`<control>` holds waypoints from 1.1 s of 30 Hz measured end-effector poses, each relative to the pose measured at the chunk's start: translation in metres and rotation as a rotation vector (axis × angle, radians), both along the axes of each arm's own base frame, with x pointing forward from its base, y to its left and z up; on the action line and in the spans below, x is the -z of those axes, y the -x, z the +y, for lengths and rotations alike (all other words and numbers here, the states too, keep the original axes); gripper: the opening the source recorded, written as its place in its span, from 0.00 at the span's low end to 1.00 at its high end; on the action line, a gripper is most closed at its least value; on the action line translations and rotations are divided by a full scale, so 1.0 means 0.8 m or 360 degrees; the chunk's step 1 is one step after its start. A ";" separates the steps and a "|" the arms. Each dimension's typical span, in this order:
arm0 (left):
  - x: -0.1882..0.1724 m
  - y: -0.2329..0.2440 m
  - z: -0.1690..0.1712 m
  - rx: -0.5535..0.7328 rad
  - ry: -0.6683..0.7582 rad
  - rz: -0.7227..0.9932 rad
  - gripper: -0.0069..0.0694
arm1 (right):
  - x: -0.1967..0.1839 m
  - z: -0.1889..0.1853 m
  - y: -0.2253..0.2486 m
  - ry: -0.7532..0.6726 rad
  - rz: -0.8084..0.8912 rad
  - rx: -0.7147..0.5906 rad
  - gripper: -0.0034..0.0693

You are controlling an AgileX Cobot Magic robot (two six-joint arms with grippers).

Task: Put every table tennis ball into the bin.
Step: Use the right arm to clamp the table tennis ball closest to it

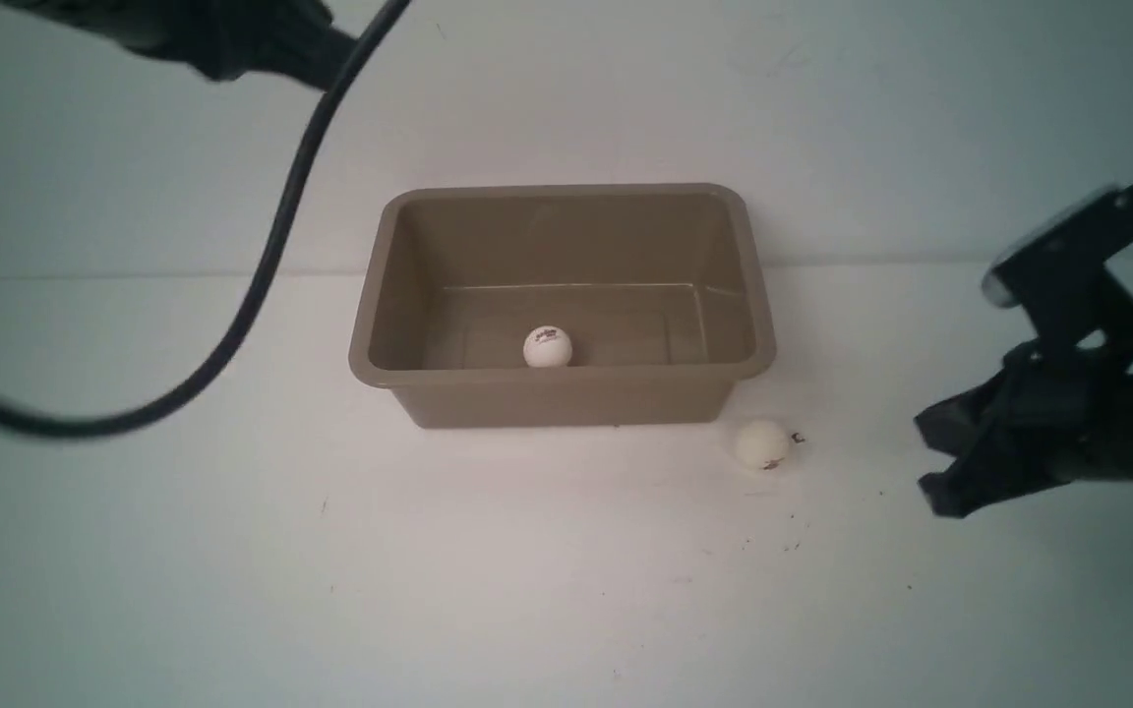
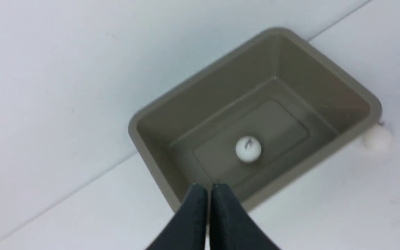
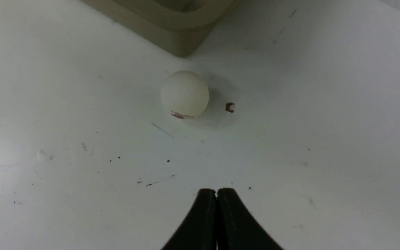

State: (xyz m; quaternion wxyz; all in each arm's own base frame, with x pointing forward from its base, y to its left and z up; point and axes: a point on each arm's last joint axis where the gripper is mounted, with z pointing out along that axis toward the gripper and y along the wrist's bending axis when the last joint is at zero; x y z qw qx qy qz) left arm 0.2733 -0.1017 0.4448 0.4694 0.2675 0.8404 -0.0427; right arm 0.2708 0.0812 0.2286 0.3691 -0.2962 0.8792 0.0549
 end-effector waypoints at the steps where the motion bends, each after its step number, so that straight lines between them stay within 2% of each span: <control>1: 0.002 0.012 0.004 0.0002 -0.0003 0.0004 0.09 | 0.008 0.005 -0.003 0.0006 0.0024 -0.0008 0.03; 8: 0.023 0.074 0.025 0.0006 -0.0001 0.0044 0.09 | 0.048 0.016 -0.020 -0.0017 0.0161 0.0051 0.04; 13: 0.040 0.129 0.042 0.0018 0.0045 0.0037 0.10 | 0.051 0.028 -0.041 -0.0114 0.0248 0.0070 0.13; 16: 0.045 0.145 0.048 0.0019 0.0052 0.0023 0.10 | 0.044 0.037 -0.051 -0.0170 0.0301 0.0035 0.23; 18: 0.046 0.151 0.050 0.0020 0.0050 0.0024 0.10 | 0.038 0.043 -0.058 -0.0195 0.0323 -0.0006 0.35; 21: 0.046 0.155 0.051 0.0022 0.0050 0.0023 0.10 | 0.037 0.056 -0.065 -0.0214 0.0373 -0.0075 0.58; 22: 0.046 0.155 0.051 0.0023 0.0053 0.0024 0.10 | 0.038 0.061 -0.069 -0.0214 0.0380 -0.0091 0.71; 23: 0.046 0.155 0.051 0.0025 0.0059 0.0028 0.10 | 0.039 0.064 -0.072 -0.0219 0.0387 -0.0095 0.79; 25: 0.046 0.156 0.050 0.0031 0.0080 0.0035 0.10 | 0.042 0.069 -0.078 -0.0230 0.0403 -0.0084 0.94; 28: 0.046 0.156 0.049 0.0034 0.0087 0.0038 0.10 | 0.049 0.070 -0.084 -0.0211 0.0409 -0.0074 0.99; 33: 0.046 0.156 0.049 0.0034 0.0088 0.0038 0.10 | 0.060 0.072 -0.098 -0.0163 0.0406 -0.0081 1.00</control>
